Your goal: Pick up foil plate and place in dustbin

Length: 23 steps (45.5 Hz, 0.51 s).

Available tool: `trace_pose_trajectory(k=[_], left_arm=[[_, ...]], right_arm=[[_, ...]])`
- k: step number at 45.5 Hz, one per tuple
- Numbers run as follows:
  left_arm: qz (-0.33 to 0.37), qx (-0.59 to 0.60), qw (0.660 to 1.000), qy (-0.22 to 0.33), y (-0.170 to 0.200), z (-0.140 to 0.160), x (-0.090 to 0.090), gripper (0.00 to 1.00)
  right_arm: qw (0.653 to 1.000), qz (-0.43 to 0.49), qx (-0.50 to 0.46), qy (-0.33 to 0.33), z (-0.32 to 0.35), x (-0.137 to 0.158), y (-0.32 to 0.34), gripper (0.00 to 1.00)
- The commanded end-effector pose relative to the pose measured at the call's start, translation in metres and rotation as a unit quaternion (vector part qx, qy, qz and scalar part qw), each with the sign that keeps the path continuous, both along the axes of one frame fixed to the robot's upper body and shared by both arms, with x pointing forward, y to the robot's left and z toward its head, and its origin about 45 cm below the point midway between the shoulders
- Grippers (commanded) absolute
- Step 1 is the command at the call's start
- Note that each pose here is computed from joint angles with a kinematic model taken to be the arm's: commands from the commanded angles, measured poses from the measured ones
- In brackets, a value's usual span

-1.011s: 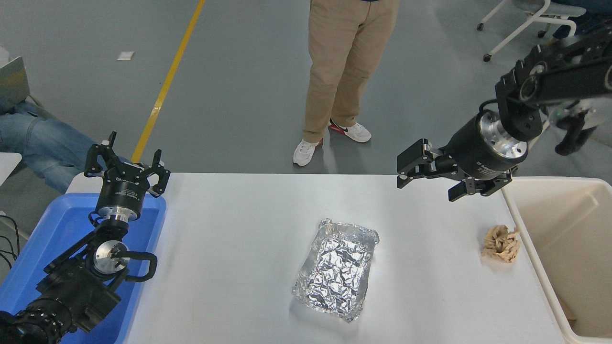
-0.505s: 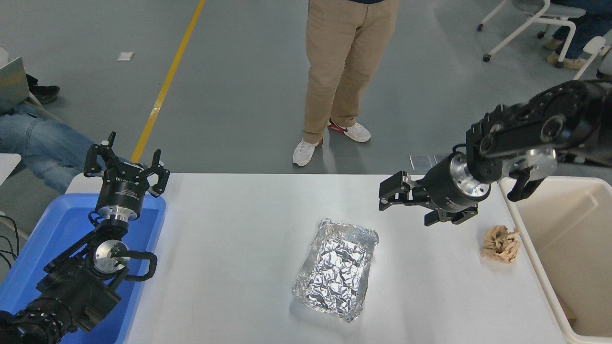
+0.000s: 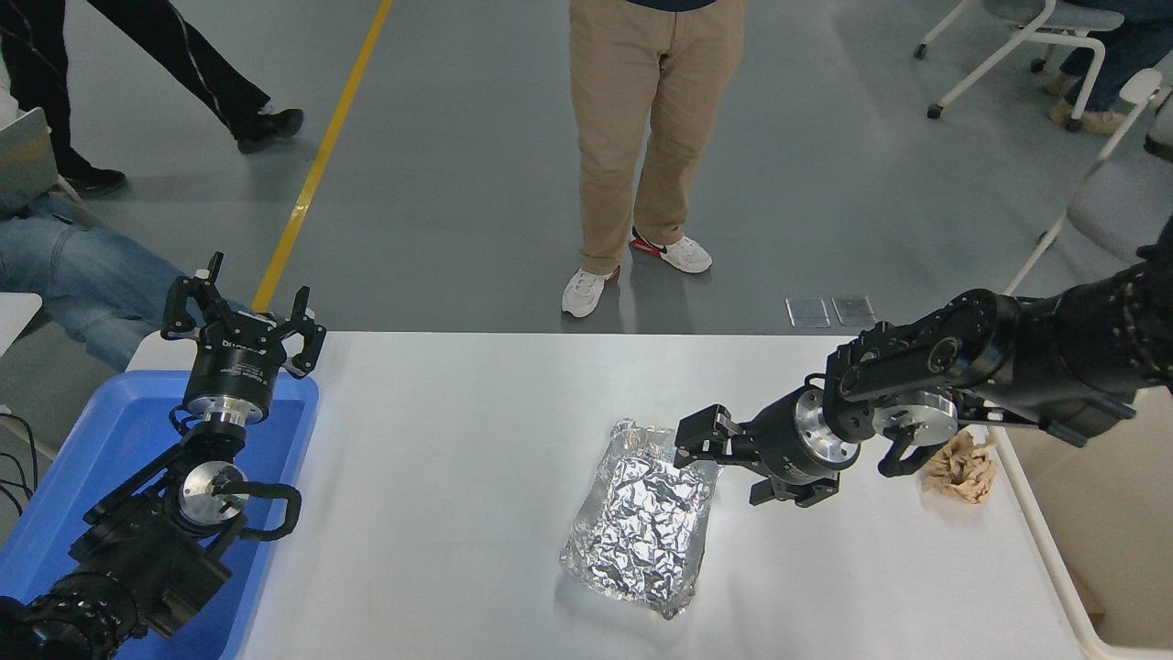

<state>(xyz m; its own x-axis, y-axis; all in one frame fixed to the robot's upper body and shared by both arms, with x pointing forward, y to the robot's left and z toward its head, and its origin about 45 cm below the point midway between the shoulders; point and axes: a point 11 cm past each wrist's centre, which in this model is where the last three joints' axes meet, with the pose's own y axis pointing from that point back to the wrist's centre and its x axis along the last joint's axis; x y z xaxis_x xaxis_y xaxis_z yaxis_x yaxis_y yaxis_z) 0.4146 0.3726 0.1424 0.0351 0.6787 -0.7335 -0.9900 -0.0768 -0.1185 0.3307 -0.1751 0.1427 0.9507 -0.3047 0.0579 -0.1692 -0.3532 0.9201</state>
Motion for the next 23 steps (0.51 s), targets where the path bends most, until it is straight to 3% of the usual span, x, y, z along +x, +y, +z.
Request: trace_pose_trajectory(k=[1, 23], left_arm=[[0.000, 0.000, 1.000, 0.000, 0.000, 0.000, 0.000, 0.99], [0.000, 0.000, 1.000, 0.000, 0.000, 0.000, 0.000, 0.99]], right_arm=[[1.000, -0.003, 0.002, -0.008, -0.040, -0.008, 0.018, 1.00], [1.000, -0.009, -0.018, -0.024, -0.070, -0.012, 0.010, 0.99]])
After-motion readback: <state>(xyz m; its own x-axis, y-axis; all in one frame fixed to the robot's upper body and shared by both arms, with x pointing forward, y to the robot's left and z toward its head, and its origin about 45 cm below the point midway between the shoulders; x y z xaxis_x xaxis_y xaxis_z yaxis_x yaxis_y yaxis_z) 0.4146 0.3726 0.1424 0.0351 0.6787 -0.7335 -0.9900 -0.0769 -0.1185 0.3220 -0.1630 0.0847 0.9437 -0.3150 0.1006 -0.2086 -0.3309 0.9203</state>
